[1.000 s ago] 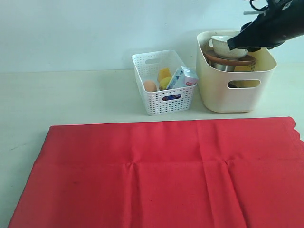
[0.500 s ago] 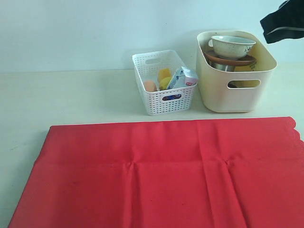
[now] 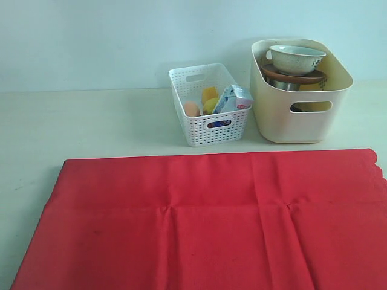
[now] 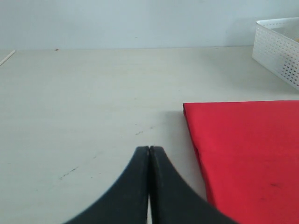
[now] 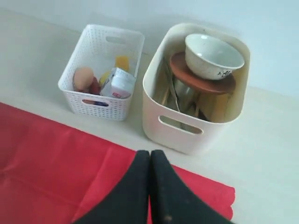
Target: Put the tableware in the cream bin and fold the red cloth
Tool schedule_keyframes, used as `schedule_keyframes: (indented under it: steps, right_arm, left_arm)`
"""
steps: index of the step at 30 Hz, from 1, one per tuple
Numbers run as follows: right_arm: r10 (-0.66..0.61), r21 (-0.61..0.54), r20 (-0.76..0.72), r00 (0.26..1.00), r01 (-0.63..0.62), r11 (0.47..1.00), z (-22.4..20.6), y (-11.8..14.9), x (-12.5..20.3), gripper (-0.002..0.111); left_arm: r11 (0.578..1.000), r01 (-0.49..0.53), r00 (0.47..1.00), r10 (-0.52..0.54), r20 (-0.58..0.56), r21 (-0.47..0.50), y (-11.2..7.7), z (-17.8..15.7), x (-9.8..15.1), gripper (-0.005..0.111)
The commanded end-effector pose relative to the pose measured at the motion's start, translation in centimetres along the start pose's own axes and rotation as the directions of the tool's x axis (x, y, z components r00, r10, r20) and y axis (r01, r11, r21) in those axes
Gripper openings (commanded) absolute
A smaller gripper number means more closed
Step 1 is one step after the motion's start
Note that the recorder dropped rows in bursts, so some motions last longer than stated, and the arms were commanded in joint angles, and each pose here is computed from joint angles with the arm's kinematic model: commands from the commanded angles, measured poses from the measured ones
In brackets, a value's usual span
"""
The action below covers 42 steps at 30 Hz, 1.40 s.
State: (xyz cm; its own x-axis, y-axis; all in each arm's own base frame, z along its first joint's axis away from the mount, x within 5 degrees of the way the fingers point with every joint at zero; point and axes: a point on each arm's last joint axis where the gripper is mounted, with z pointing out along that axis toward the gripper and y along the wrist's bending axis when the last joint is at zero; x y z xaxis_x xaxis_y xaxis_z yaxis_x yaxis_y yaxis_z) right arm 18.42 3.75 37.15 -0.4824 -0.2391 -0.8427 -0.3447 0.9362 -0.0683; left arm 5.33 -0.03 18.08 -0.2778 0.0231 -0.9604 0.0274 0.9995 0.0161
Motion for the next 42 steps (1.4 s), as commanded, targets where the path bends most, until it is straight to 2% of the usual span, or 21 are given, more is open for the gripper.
schedule_keyframes:
  steps: [1,7,16,26,33,42]
  right_arm:
    - [-0.002,0.031,0.152,0.988,-0.003,1.000,-4.4,0.8,0.9,0.000]
    - [-0.004,0.064,0.301,0.954,-0.016,0.998,-7.9,1.7,3.3,0.000]
    - [0.013,0.056,0.363,0.932,-0.036,0.998,-10.3,2.7,6.3,0.000]
    - [0.021,0.026,0.289,0.957,-0.030,0.999,-9.8,3.6,10.7,0.000]
    - [0.148,-0.023,0.262,0.954,-0.147,0.989,-9.0,3.8,11.6,0.000]
    - [0.157,-0.034,0.234,0.959,-0.153,0.988,-8.9,3.9,11.8,0.000]
  left_arm:
    - [1.000,0.000,1.000,0.000,0.011,-0.002,0.0,0.0,0.0,0.000]
    - [1.000,0.000,1.000,0.000,0.011,-0.002,0.0,0.0,0.0,0.000]
    - [1.000,0.000,1.000,0.000,0.011,-0.002,0.0,0.0,0.0,0.000]
    - [1.000,0.000,1.000,0.000,0.011,-0.002,0.0,0.0,0.0,0.000]
    - [1.000,0.000,1.000,0.000,0.011,-0.002,0.0,0.0,0.0,0.000]
    - [1.000,0.000,1.000,0.000,0.011,-0.002,0.0,0.0,0.0,0.000]
